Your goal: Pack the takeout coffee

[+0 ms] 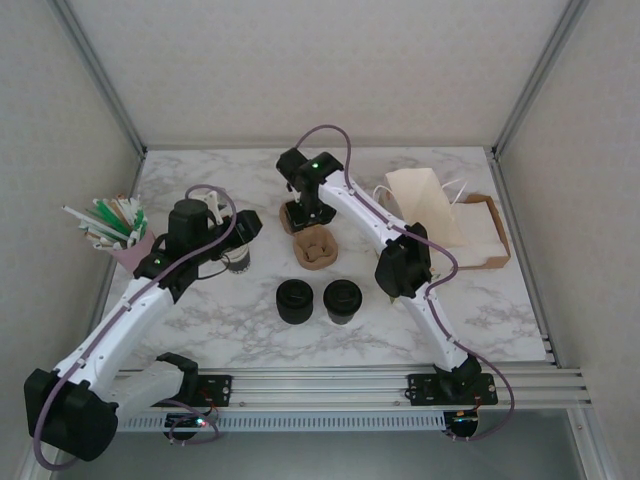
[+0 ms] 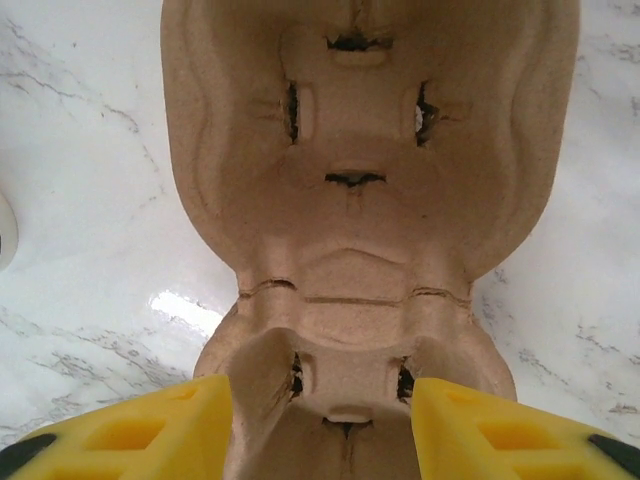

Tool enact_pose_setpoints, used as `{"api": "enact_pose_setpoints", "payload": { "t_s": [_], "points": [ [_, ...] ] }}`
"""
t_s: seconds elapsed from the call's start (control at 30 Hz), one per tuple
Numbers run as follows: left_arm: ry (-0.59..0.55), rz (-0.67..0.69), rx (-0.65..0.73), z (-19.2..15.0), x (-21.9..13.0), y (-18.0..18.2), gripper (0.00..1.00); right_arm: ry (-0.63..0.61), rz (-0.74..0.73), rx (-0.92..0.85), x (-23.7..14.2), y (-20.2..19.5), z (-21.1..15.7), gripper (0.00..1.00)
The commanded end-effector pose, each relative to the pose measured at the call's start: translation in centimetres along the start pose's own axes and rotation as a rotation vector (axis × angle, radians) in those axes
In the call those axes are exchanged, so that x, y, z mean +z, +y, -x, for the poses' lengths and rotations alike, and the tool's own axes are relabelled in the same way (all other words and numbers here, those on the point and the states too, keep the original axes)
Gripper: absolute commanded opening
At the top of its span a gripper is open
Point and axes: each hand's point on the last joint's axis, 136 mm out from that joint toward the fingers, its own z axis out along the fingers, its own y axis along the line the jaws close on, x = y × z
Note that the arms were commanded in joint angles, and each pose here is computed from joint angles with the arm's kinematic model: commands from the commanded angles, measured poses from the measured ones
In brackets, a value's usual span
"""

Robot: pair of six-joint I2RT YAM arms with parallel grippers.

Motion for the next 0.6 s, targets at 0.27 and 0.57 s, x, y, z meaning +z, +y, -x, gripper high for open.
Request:
{"api": "enact_pose_setpoints", "payload": {
  "t_s": [0.27, 0.57],
  "points": [
    [-0.021, -0.046, 0.039, 2.2, 0.6, -1.5, 0.50, 0.024, 0.019, -0.025, 2.5, 0.3, 0.4, 0.51],
    [-0.022, -0.045, 0.040, 2.3, 0.7, -1.5, 0.46, 0.023, 0.014, -0.032, 3.1, 0.2, 0.6, 0.49]
  ]
}}
